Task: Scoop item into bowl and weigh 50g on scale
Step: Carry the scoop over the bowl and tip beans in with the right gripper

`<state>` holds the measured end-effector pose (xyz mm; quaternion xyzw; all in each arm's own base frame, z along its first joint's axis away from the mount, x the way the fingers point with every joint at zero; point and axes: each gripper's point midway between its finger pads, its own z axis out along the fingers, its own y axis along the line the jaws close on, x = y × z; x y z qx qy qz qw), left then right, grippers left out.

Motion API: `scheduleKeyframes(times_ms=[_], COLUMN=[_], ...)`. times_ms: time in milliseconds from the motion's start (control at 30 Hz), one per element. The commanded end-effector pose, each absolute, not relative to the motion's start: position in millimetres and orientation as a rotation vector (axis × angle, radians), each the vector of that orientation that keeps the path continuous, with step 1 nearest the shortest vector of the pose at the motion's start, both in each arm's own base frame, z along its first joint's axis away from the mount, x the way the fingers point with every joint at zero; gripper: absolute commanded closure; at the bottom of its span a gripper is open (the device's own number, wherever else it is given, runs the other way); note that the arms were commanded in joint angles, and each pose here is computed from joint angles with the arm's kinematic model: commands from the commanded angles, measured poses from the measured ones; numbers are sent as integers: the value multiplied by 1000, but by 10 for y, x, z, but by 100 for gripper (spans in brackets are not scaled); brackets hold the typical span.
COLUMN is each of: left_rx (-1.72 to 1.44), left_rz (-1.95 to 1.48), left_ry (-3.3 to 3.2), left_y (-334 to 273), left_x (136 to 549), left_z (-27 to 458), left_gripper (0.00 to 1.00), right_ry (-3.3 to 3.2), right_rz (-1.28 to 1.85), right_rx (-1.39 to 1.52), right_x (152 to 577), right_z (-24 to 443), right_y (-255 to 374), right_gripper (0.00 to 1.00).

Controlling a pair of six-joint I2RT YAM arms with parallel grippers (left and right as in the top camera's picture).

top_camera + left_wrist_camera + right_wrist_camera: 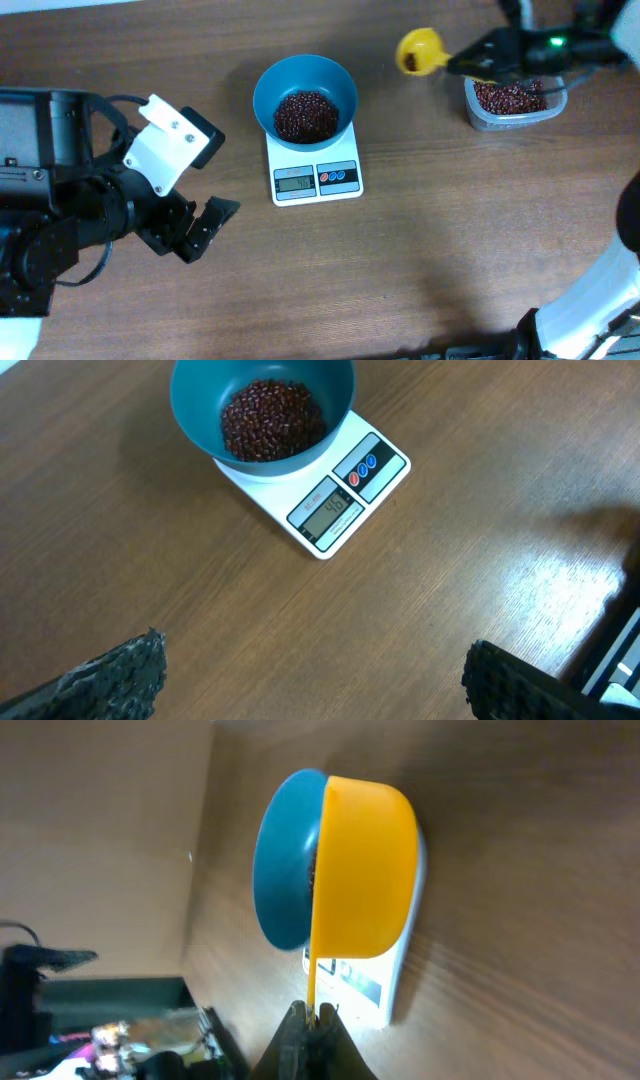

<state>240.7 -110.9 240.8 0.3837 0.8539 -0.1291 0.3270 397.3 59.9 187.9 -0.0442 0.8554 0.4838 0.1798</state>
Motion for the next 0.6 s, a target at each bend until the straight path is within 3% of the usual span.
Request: scheduleKeyframes(times_ms=[0, 167, 267, 367, 567], left_rx=[1026, 1026, 1026, 1026, 1026], left_rz=[-344, -344, -344, -344, -343], left_ry=[2217, 2217, 2217, 2217, 2217], left_y=[-1124, -1124, -1124, -1124, -1123], left_x=[2401, 2401, 2401, 2401, 2401], left_z=[2424, 2424, 2424, 2424, 2423], left_gripper=[1, 1, 1, 1, 1], right_ry=[2348, 2248, 2222, 2370, 2249], right_rz=[1393, 1283, 1265, 864, 902], right_rx=[-379, -657, -674, -691, -821], right_x=[4015, 4128, 4171, 4373, 4339], right_z=[1931, 1953, 1974, 1607, 1767], right_y=[1173, 1802, 1809, 1553, 1797], right_gripper=[96, 96, 96, 96, 96])
